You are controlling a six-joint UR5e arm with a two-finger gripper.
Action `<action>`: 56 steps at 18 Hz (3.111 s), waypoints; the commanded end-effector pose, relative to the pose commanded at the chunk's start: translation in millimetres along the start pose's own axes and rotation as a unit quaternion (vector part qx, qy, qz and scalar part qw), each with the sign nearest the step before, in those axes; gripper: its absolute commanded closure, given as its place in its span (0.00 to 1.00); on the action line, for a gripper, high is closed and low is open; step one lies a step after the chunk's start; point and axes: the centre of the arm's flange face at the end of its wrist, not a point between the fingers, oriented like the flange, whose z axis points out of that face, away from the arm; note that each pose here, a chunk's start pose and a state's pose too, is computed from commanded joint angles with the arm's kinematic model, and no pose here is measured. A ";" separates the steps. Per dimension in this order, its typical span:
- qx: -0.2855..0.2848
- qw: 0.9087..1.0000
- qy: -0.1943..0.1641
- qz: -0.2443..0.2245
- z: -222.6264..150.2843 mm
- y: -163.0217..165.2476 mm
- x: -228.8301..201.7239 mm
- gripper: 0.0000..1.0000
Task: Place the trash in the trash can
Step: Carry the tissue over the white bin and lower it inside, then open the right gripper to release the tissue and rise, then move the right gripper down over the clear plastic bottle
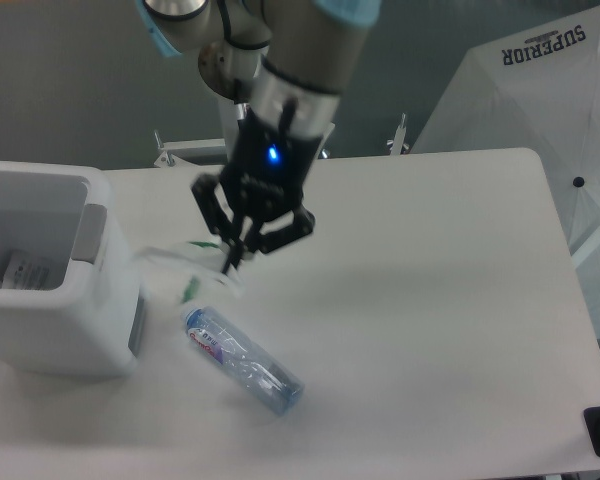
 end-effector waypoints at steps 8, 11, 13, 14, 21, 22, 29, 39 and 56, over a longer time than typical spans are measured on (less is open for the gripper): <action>0.037 0.998 0.044 0.004 -24.5 -12.1 67.2 1.00; 0.037 0.997 0.065 0.008 -20.3 -13.8 90.3 0.98; 0.030 0.997 0.076 0.014 -11.5 -11.9 104.0 0.96; 0.026 0.996 0.080 0.015 -7.4 -10.1 107.7 0.96; -0.004 0.995 0.101 0.017 34.3 3.3 113.2 0.86; -0.008 0.995 0.102 0.016 42.8 6.9 109.5 0.72; -0.016 0.995 0.095 0.029 71.5 19.6 108.1 0.17; -0.040 0.997 0.055 0.035 91.5 25.9 79.5 0.00; -0.091 0.989 -0.059 -0.097 103.1 86.2 -171.0 0.00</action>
